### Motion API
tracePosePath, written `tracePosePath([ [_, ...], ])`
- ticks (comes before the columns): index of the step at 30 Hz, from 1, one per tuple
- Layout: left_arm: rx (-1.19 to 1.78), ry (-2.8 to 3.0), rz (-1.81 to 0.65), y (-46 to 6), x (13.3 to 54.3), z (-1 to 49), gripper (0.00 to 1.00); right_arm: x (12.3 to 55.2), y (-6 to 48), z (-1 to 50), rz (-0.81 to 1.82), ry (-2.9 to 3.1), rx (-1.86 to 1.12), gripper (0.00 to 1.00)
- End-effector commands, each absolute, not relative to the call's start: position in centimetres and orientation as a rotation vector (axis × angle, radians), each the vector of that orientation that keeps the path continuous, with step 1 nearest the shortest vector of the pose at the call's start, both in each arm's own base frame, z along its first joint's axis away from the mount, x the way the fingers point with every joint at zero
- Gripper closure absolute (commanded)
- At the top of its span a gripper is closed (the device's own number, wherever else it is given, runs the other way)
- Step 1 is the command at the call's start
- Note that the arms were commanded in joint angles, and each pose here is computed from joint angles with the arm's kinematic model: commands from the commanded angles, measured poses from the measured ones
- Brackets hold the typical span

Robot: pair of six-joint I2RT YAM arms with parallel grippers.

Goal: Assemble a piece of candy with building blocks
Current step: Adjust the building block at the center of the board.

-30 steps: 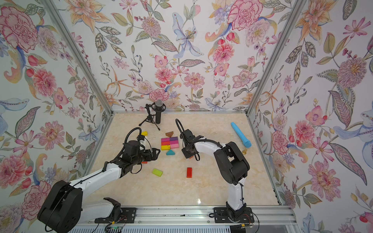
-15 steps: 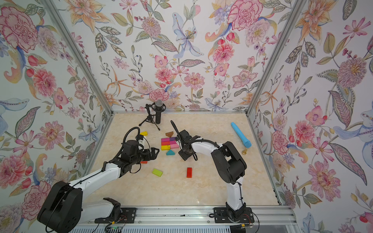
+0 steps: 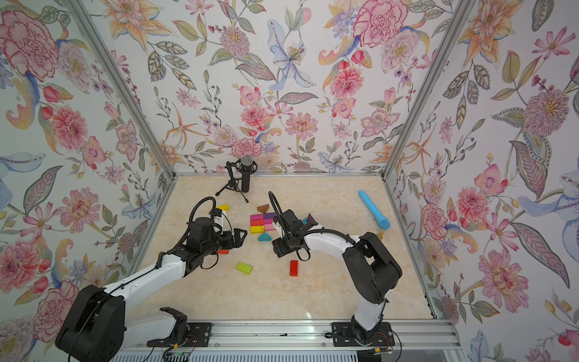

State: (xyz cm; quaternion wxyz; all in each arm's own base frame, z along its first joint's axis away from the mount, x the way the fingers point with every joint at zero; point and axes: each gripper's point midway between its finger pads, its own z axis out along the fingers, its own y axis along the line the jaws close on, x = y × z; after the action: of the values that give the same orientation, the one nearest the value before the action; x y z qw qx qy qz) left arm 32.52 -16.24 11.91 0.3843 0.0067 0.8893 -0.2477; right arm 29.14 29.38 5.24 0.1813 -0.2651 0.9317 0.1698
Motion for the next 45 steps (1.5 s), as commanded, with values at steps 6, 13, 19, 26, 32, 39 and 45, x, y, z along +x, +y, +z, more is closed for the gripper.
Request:
tracePosePath([
  [6, 0.001, 2.238, -0.612, -15.4, 32.3, 12.9, 0.01, 30.8, 29.7, 3.1, 0.588, 2.677, -0.643, 0.32],
  [13, 0.009, 2.248, -0.608, -15.6, 32.6, 12.8, 0.01, 31.9, 27.3, 1.8, 0.523, 2.707, -0.583, 0.33],
  [19, 0.008, 2.252, -0.615, -15.8, 32.9, 12.6, 0.01, 32.3, 26.7, 1.7, 0.512, 2.707, -0.568, 0.33],
  [26, 0.004, 2.25, -0.613, -15.7, 33.0, 12.6, 0.01, 31.5, 26.7, 3.0, 0.506, 2.692, -0.592, 0.33],
  [32, 0.016, 2.237, -0.634, -16.1, 33.1, 12.6, 0.01, 31.8, 22.4, 5.1, 0.397, 2.683, -0.492, 0.32],
  [39, 0.056, 2.232, -0.648, -16.6, 33.1, 12.7, 0.01, 35.2, 16.3, 5.6, 0.164, 2.705, -0.388, 0.32],
  [45, 0.07, 2.222, -0.675, -17.0, 33.4, 13.1, 0.01, 37.8, 14.8, 4.2, 0.085, 2.737, -0.363, 0.32],
])
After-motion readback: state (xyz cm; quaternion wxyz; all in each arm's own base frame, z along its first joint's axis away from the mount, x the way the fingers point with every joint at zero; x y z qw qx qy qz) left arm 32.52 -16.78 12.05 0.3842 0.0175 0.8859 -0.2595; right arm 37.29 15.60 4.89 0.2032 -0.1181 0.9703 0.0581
